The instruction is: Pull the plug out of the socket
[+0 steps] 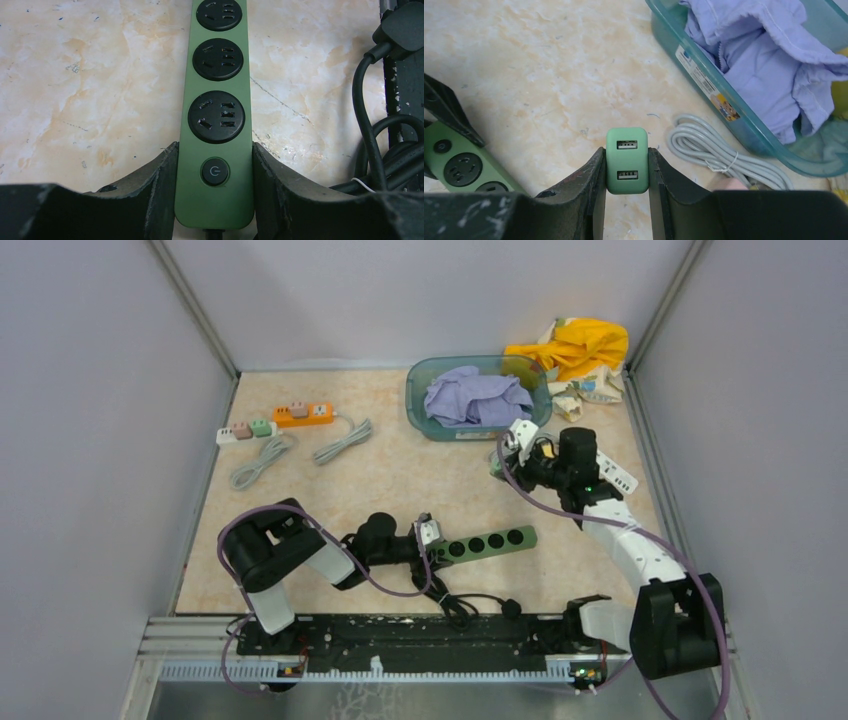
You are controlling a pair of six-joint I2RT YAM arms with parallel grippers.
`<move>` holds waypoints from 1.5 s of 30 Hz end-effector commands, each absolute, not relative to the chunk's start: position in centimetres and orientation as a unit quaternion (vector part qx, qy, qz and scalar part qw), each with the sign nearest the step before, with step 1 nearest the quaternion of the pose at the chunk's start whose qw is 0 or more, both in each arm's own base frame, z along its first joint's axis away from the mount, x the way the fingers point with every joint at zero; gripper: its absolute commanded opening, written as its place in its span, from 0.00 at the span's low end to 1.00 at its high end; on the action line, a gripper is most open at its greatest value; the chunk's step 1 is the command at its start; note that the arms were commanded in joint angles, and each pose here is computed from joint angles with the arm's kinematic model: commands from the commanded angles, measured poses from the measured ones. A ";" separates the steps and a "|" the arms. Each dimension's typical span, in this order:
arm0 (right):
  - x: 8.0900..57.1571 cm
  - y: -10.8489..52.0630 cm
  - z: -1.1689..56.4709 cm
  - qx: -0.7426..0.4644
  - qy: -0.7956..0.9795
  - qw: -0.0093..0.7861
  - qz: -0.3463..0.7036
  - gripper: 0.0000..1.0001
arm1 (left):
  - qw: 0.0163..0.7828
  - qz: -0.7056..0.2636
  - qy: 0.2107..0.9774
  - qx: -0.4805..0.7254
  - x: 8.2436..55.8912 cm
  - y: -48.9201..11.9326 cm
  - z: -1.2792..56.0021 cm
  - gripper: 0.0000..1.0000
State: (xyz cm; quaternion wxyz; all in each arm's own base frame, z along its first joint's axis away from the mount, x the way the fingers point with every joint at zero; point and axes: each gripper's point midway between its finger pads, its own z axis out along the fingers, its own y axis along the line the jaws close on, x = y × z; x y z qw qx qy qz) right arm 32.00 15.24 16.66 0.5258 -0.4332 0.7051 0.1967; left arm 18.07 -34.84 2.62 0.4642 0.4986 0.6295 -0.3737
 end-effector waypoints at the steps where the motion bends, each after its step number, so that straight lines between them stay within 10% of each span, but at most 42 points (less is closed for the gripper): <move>1: 34.2 13.4 19.0 -0.386 0.706 0.577 0.142 0.00 | 0.405 -0.362 0.677 0.495 16.5 -32.7 -0.6 0.02; 45: 40.8 -1.7 12.8 -0.008 0.829 0.558 -0.023 0.18 | 0.404 -0.373 0.674 0.493 16.2 -32.8 -0.6 0.02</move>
